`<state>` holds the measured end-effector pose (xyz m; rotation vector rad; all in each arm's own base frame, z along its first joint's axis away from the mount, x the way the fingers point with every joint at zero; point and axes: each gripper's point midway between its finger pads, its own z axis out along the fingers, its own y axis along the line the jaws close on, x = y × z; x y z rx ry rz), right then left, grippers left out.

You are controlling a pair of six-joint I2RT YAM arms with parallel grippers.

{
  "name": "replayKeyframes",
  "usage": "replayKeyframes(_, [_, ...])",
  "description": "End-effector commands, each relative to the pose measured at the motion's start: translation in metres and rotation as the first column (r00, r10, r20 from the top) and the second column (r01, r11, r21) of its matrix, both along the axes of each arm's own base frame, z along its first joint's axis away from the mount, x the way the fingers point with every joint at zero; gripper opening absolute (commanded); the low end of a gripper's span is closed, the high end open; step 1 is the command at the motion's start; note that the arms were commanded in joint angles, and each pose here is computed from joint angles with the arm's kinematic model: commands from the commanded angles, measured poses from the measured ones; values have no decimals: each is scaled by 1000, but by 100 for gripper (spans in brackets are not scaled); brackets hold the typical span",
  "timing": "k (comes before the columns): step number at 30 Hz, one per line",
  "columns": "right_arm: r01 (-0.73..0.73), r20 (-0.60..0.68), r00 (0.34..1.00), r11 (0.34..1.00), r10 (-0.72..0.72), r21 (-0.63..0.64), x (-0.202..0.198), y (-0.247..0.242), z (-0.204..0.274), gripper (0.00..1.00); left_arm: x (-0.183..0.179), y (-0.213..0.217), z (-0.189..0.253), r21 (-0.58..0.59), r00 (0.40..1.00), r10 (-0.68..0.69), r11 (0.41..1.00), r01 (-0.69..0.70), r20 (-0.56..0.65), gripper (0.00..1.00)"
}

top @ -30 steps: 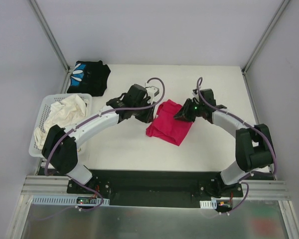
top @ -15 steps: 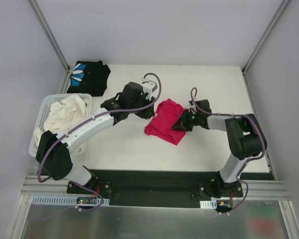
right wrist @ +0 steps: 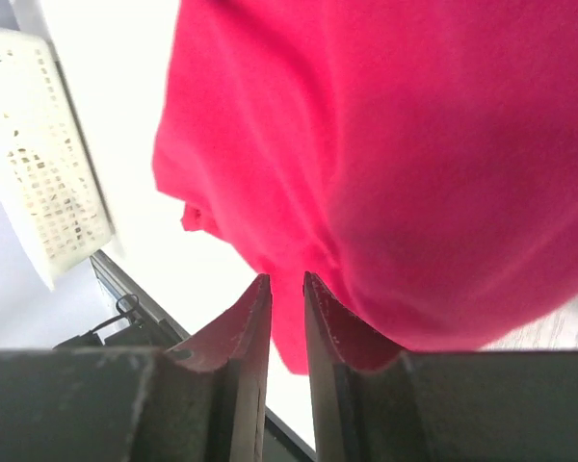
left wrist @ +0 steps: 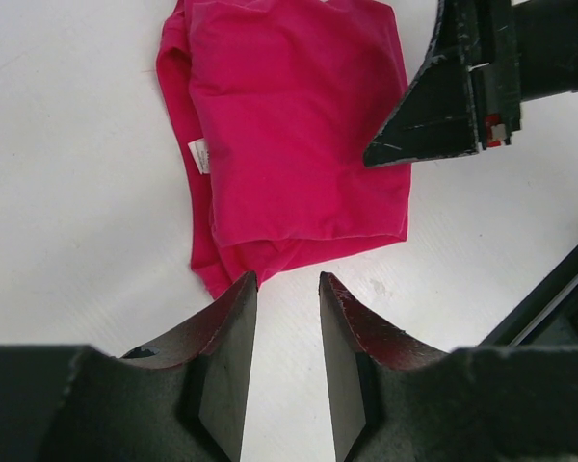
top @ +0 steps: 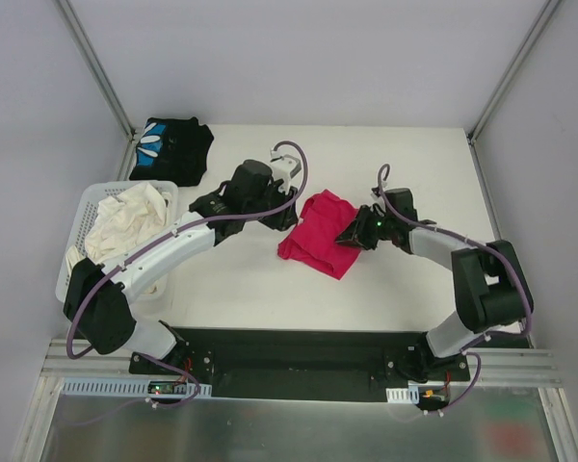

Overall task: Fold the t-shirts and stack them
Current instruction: Smooth out wrinkles on the folded tshirt

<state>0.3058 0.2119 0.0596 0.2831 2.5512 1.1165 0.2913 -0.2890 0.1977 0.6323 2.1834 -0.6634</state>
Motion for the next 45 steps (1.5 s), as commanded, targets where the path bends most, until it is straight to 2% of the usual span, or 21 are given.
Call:
replayKeyframes(1, [-4, 94, 996, 1000, 5, -12, 2, -6, 41, 23, -1, -5, 12, -34, 999, -8, 999, 10, 38, 32])
replayKeyframes(2, [-4, 124, 992, 1000, 5, -4, 2, -5, 51, 23, -1, -6, 10, -33, 999, -12, 999, 13, 33, 32])
replayKeyframes(6, [6, 96, 995, 1000, -6, -4, -11, -9, 47, 24, 1, -7, 10, -33, 999, -8, 999, 10, 37, 33])
replayKeyframes(18, [-24, -56, 998, 999, 26, 37, -28, 13, -17, 23, 12, -16, 17, -37, 998, -16, 999, 18, 56, 34])
replayKeyframes(23, [-42, -167, 985, 999, 39, -13, -39, 23, -58, 22, 16, -17, 16, -30, 998, -13, 999, 15, 63, 35])
replayKeyframes(29, [-42, -196, 980, 999, 41, 1, -36, 34, -74, 22, 15, -15, 17, -26, 998, -11, 1000, 12, 69, 36])
replayKeyframes(34, [-44, -186, 982, 999, 43, -5, -15, 47, -75, 22, 13, -13, 16, -26, 998, -12, 1000, 13, 65, 36])
replayKeyframes(45, [-94, -85, 992, 996, 93, -11, 69, 85, -40, 23, 12, -12, 18, -34, 998, -6, 999, 8, 68, 36])
